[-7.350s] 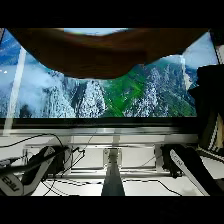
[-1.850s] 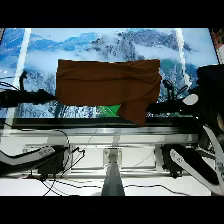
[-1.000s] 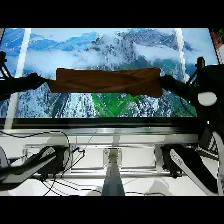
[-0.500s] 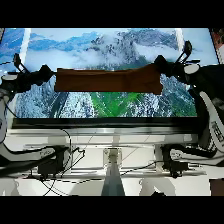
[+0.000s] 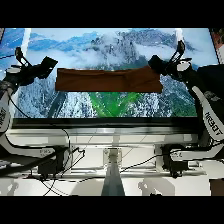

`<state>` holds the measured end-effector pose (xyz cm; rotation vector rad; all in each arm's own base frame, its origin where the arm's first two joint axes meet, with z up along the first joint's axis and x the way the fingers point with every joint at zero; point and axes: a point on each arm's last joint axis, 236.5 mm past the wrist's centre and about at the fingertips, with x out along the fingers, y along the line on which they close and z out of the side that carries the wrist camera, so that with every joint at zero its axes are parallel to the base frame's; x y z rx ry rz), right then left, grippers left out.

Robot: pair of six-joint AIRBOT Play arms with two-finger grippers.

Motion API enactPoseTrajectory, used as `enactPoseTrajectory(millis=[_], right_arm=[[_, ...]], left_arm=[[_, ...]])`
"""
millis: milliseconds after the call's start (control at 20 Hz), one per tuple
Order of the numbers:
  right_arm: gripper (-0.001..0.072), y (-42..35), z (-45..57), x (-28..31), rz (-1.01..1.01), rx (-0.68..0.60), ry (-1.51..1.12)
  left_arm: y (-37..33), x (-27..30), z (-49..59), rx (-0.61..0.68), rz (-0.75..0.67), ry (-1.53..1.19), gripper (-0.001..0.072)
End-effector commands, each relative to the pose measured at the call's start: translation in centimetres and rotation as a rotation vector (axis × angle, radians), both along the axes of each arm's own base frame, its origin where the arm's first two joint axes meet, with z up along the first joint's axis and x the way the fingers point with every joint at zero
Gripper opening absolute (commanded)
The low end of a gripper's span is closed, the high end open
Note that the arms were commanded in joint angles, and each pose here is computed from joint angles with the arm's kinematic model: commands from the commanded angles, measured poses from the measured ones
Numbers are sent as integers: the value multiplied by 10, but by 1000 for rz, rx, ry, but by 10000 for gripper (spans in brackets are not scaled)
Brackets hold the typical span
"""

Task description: Fold the clothes and pants, and hang the long-sleeved shirts on hangers.

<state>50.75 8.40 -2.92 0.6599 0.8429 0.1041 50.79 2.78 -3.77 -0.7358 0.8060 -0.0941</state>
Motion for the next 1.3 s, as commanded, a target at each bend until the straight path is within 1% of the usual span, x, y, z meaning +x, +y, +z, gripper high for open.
enactPoseTrajectory(millis=[0, 50, 100, 200, 350, 400, 550, 700, 750, 800, 850, 900, 950, 1000, 1050, 1250], right_arm=[[384, -3, -12, -14, 103, -112, 32], [590, -5, -15, -18, 140, -155, 40], [711, -7, -19, -21, 163, -186, 48], [708, -6, -21, -25, 179, -193, 60], [703, -5, -21, -25, 178, -186, 60], [697, -4, -21, -25, 178, -182, 61], [694, 1, -24, -32, 199, -170, 88], [686, 6, -28, -41, 228, -155, 123], [685, 7, -28, -41, 231, -155, 124], [676, 9, -27, -41, 236, -156, 122], [603, 14, -27, -42, 247, -157, 119], [506, 24, -25, -43, 274, -163, 113], [402, 34, -20, -42, 297, -166, 100], [109, 48, -13, -41, 328, -169, 83], [19, 61, -3, -38, 352, -169, 59], [17, 122, 36, -32, 459, -169, -47]], left_arm=[[4, -34, -18, 53, -150, 93, 712], [11, -47, -25, 59, -170, 144, 711], [19, -61, -32, 51, -172, 200, 711], [29, -79, -39, 46, -193, 260, 711], [32, -85, -45, 54, -206, 283, 693], [26, -87, -48, 48, -222, 293, 680], [4, -92, -66, 25, -284, 339, 680], [-26, -83, -69, 12, -375, 280, 678], [-32, -76, -67, 1, -363, 261, 589], [-35, -71, -66, 3, -352, 245, 408], [-38, -66, -64, 10, -352, 233, 226], [-41, -62, -60, 17, -360, 221, 98], [-43, -58, -51, 19, -378, 205, 11], [-46, -53, -39, 20, -400, 184, 12], [-50, -49, -20, 22, -435, 157, 12], [-64, -59, 68, 76, -576, 45, 11]])
